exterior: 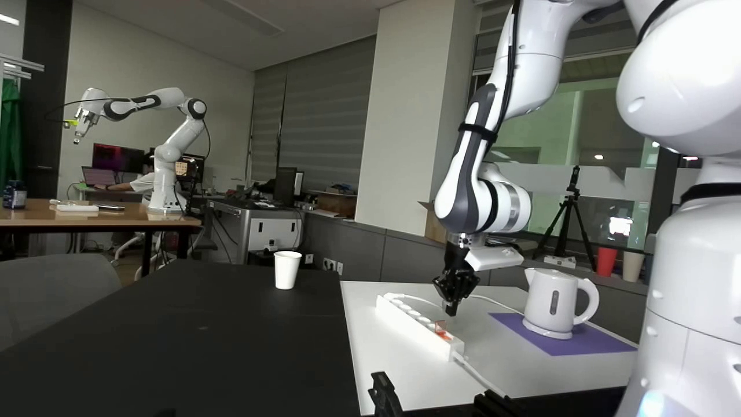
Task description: Turn off the big switch on the adapter
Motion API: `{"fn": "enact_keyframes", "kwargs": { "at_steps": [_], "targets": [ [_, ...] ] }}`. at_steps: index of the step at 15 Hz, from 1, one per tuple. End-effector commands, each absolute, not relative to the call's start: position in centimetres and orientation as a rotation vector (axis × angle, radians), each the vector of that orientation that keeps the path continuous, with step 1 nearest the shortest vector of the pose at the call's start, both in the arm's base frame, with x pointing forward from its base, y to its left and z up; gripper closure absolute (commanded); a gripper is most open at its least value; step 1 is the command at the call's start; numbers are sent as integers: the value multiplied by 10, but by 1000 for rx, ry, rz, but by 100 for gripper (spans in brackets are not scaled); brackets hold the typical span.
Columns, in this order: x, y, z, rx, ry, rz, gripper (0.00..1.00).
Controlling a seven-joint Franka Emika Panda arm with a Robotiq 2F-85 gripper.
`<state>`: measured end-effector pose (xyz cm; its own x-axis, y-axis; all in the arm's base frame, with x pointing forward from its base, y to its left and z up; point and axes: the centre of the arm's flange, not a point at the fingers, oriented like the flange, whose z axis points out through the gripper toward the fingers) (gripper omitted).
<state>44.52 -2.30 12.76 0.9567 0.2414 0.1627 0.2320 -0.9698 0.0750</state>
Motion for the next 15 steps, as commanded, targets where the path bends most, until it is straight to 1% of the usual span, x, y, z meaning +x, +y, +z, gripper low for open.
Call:
{"fn": "enact_keyframes", "kwargs": {
  "at_steps": [1, 6, 15],
  "targets": [
    [452, -23, 114, 3056, 364, 241, 100],
    [452, -20, 91, 3122, 369, 186, 100],
    [460, -35, 74, 3160, 316, 181, 100]
  ]
}}
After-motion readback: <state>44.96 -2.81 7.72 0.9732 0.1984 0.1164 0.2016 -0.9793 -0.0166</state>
